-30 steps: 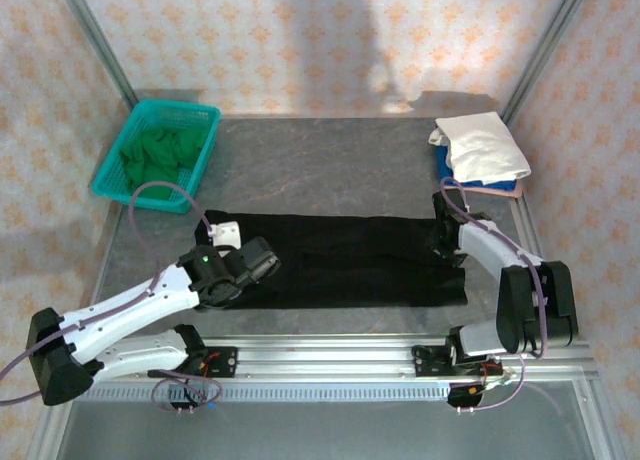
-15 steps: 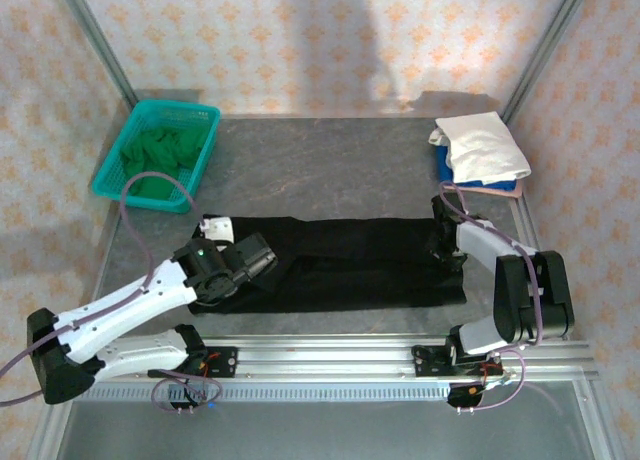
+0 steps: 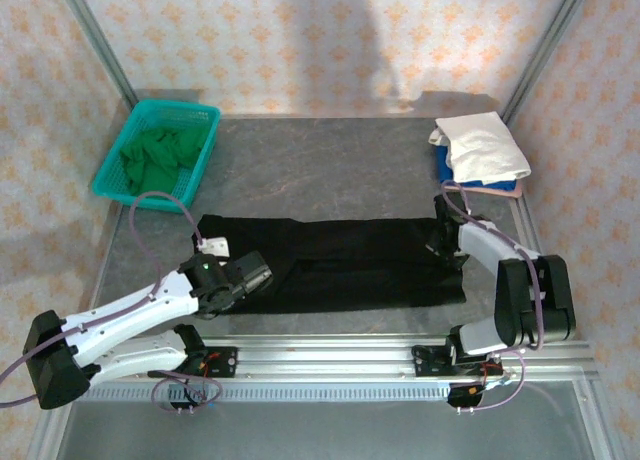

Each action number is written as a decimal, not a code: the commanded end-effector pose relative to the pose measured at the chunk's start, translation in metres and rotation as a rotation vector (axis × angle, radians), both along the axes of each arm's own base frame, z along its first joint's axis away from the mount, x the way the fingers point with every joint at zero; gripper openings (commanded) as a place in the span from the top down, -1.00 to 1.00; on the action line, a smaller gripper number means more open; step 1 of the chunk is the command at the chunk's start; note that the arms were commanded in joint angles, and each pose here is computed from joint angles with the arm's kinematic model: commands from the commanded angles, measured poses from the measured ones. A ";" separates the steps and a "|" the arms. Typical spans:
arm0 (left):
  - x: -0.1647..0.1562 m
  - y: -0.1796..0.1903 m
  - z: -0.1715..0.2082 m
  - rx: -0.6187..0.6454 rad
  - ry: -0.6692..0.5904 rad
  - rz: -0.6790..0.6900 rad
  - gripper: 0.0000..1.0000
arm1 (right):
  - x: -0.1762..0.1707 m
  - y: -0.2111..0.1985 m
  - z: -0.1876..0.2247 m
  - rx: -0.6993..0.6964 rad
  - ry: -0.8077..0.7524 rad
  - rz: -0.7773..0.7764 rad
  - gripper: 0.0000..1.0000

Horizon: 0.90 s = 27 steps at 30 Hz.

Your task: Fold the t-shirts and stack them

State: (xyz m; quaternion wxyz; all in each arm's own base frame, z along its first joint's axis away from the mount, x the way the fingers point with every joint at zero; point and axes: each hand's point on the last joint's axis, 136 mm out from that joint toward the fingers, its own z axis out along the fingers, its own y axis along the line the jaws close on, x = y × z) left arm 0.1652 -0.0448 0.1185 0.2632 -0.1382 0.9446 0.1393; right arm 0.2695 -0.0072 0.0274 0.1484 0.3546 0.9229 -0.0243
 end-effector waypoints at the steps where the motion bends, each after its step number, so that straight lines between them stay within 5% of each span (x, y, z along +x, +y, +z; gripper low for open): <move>1: 0.009 0.005 0.025 0.044 -0.072 -0.005 1.00 | 0.001 -0.009 0.016 -0.044 -0.017 -0.008 0.98; 18: 0.018 0.000 0.077 0.067 -0.087 -0.079 1.00 | -0.005 -0.015 0.069 -0.058 -0.076 0.012 1.00; 27: -0.004 -0.001 0.026 0.009 0.028 -0.056 1.00 | -0.016 -0.019 0.056 -0.084 -0.033 0.018 1.00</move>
